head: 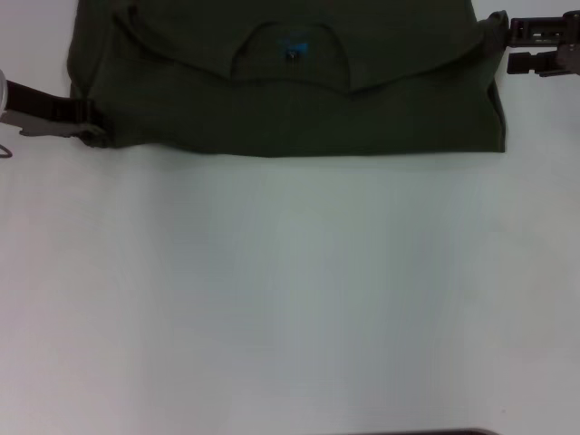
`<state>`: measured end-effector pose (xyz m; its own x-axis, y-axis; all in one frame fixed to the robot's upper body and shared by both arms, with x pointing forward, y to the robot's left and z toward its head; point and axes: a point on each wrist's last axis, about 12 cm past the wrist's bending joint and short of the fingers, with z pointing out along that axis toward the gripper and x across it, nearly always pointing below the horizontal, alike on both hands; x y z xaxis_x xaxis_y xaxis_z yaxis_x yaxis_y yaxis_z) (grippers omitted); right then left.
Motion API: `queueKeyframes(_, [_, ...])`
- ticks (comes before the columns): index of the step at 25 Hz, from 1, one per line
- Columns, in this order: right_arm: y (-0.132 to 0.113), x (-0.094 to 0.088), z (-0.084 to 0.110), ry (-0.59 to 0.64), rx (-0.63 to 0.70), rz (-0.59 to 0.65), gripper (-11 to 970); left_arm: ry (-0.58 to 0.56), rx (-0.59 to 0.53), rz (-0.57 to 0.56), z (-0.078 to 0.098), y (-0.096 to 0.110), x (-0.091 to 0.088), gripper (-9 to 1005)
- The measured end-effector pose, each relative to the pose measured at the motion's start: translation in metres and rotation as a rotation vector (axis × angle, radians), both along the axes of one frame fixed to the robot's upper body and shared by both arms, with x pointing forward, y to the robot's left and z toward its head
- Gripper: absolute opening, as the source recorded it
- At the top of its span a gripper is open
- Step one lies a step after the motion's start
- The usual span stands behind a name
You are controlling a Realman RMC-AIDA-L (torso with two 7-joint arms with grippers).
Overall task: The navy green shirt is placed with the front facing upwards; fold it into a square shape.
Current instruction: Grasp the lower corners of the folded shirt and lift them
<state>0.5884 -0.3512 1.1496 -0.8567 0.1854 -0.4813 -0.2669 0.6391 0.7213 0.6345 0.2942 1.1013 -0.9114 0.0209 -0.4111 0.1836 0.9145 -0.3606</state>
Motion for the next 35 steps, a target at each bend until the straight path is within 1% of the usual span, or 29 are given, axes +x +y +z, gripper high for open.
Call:
queueKeyframes(4, [-0.001, 0.000, 0.001, -0.002, 0.002, -0.003, 923, 0.001, 0.004, 0.001, 0.000, 0.000, 0.000, 291])
queueKeyframes(9, [-0.002, 0.000, 0.002, -0.003, 0.003, -0.007, 922, 0.008, 0.003, 0.001, 0.002, 0.004, -0.001, 65])
queueKeyframes(15, [-0.006, 0.000, 0.002, 0.024, -0.019, -0.013, 920, 0.040, -0.008, -0.024, 0.011, 0.014, -0.005, 30])
queueKeyframes(20, [-0.020, 0.001, -0.002, 0.083, -0.122, -0.058, 919, 0.079, -0.026, -0.041, 0.020, 0.024, -0.010, 31])
queueKeyframes(23, [-0.024, 0.001, -0.009, 0.119, -0.187, -0.086, 918, 0.091, -0.025, -0.043, 0.021, 0.028, -0.012, 31])
queueKeyframes(27, [-0.014, 0.005, -0.019, 0.124, -0.245, -0.065, 917, 0.094, -0.025, -0.041, 0.020, 0.029, -0.013, 31])
queueKeyframes(35, [0.012, 0.010, -0.032, 0.095, -0.247, -0.011, 915, 0.094, -0.031, -0.048, 0.020, 0.025, -0.013, 30])
